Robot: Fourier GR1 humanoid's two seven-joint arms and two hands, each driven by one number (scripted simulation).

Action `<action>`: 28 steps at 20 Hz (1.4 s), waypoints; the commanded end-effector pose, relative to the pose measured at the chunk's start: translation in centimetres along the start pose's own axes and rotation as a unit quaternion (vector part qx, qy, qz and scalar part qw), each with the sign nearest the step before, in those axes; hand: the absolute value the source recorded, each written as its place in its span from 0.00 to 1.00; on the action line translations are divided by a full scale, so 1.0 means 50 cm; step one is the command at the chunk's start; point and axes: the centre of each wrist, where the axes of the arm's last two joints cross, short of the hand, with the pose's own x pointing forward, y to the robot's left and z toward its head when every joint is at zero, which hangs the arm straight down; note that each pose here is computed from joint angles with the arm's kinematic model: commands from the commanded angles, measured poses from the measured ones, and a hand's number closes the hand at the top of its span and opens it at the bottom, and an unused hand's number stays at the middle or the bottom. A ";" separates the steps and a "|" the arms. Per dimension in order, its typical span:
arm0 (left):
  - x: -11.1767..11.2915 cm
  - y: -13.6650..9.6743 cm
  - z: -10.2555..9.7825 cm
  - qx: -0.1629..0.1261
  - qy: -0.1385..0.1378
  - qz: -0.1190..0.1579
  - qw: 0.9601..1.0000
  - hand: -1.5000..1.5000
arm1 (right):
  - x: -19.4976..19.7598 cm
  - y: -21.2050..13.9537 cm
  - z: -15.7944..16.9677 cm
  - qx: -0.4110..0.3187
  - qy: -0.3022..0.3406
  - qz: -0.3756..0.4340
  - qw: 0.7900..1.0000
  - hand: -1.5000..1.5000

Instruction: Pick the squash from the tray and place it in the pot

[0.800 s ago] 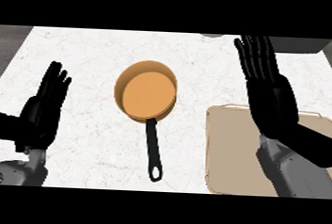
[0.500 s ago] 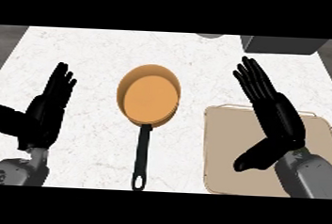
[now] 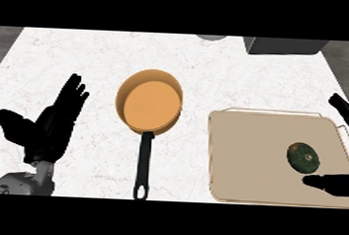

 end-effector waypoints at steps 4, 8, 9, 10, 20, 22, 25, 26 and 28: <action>0.013 -0.024 -0.007 -0.014 0.006 0.001 1.000 0.50 | 0.055 -0.181 0.080 0.068 0.041 0.173 0.982 0.00; 0.029 -0.020 -0.004 -0.019 0.001 -0.006 1.000 0.50 | 0.118 -0.211 0.062 0.118 0.079 0.211 0.967 0.00; 0.012 -0.025 -0.006 -0.008 0.014 -0.006 1.000 0.50 | 0.138 -0.232 0.057 0.142 0.085 0.226 0.960 0.00; -0.022 -0.010 0.027 -0.018 0.014 -0.002 1.000 0.50 | 0.147 -0.232 0.062 0.164 0.107 0.234 0.952 0.00; -0.027 -0.023 -0.010 -0.027 0.016 -0.001 1.000 0.50 | 0.223 -0.198 0.025 0.213 0.241 0.263 0.910 0.00; 0.022 -0.030 -0.032 -0.033 0.008 -0.004 0.999 0.50 | 0.212 -0.121 0.022 0.207 0.251 0.257 0.910 0.00; 0.025 -0.053 -0.032 -0.026 0.004 -0.003 1.000 0.50 | 0.201 -0.142 0.041 0.208 0.268 0.263 0.903 0.00; 0.029 -0.062 0.011 -0.029 0.009 -0.005 1.000 0.50 | 0.187 -0.136 0.021 0.220 0.288 0.263 0.894 0.00; 0.025 -0.024 -0.002 -0.038 0.002 -0.004 0.999 0.50 | 0.181 -0.102 -0.001 0.231 0.295 0.271 0.887 0.00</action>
